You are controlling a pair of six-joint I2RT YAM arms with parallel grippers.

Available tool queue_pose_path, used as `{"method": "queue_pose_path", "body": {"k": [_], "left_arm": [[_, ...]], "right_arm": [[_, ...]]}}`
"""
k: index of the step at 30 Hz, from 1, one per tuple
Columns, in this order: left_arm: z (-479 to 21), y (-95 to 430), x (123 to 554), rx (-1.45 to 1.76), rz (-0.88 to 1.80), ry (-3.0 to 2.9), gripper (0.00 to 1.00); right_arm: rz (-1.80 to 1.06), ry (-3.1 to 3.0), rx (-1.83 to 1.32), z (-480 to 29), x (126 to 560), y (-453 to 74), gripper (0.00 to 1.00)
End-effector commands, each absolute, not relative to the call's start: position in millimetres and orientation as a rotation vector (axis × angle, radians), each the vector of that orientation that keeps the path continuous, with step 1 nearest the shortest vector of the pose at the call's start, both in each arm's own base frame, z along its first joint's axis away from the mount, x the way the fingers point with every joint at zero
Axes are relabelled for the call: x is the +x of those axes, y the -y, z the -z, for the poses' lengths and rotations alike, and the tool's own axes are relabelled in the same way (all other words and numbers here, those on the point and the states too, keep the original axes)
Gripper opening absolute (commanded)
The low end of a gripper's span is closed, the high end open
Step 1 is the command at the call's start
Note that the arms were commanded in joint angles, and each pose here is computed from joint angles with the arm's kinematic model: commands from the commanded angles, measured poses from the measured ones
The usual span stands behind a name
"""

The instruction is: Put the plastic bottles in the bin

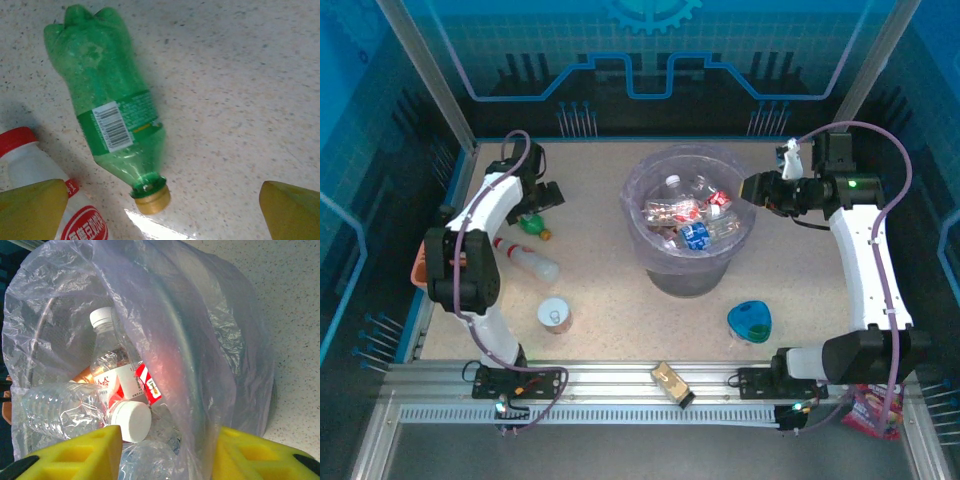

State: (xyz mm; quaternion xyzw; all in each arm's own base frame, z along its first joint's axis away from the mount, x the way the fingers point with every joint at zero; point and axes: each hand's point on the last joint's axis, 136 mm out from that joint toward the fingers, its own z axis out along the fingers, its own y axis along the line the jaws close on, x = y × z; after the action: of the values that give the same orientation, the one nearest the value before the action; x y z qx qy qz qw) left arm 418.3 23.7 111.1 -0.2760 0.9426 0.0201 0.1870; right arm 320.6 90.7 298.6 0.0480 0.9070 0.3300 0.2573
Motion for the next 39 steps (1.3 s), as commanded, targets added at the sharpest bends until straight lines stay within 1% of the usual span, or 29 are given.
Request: {"method": "queue_pose_path", "body": {"k": [1,7,13,18,21,33,37,39], "left_arm": [[-95.9,-34.7,416.8,-0.840,-0.089,-2.645,0.99],[-68.0,-40.4,412.7,-0.859,-0.105,-2.689,0.99],[-53.9,-40.6,414.4,-0.868,-0.104,-2.707,0.99],[-44.6,-43.1,414.3,-0.877,-0.119,-2.714,0.93],[-41.3,-46.1,413.5,-0.881,-0.149,-2.714,0.87],[-29.8,-48.6,410.8,-0.897,-0.171,-2.721,0.75],[-29.0,-48.1,411.6,-0.903,-0.167,-2.719,0.67],[-30.1,-48.3,411.5,-0.908,-0.167,-2.715,0.62]], "right_arm": [[-0.945,-2.434,0.086,-302.4,319.8,-97.0,0.49],[-0.957,-2.423,0.100,-303.9,319.7,-97.6,0.50],[-0.956,-2.418,0.099,-306.6,317.8,-97.5,0.51],[-0.951,-2.422,0.097,-306.9,316.4,-96.9,0.51],[-0.950,-2.417,0.095,-309.1,315.5,-96.7,0.51],[-0.944,-2.420,0.091,-309.0,313.2,-96.2,0.51],[-0.945,-2.419,0.092,-309.4,313.1,-96.1,0.51],[-0.944,-2.418,0.092,-310.2,312.7,-96.1,0.51]]}}
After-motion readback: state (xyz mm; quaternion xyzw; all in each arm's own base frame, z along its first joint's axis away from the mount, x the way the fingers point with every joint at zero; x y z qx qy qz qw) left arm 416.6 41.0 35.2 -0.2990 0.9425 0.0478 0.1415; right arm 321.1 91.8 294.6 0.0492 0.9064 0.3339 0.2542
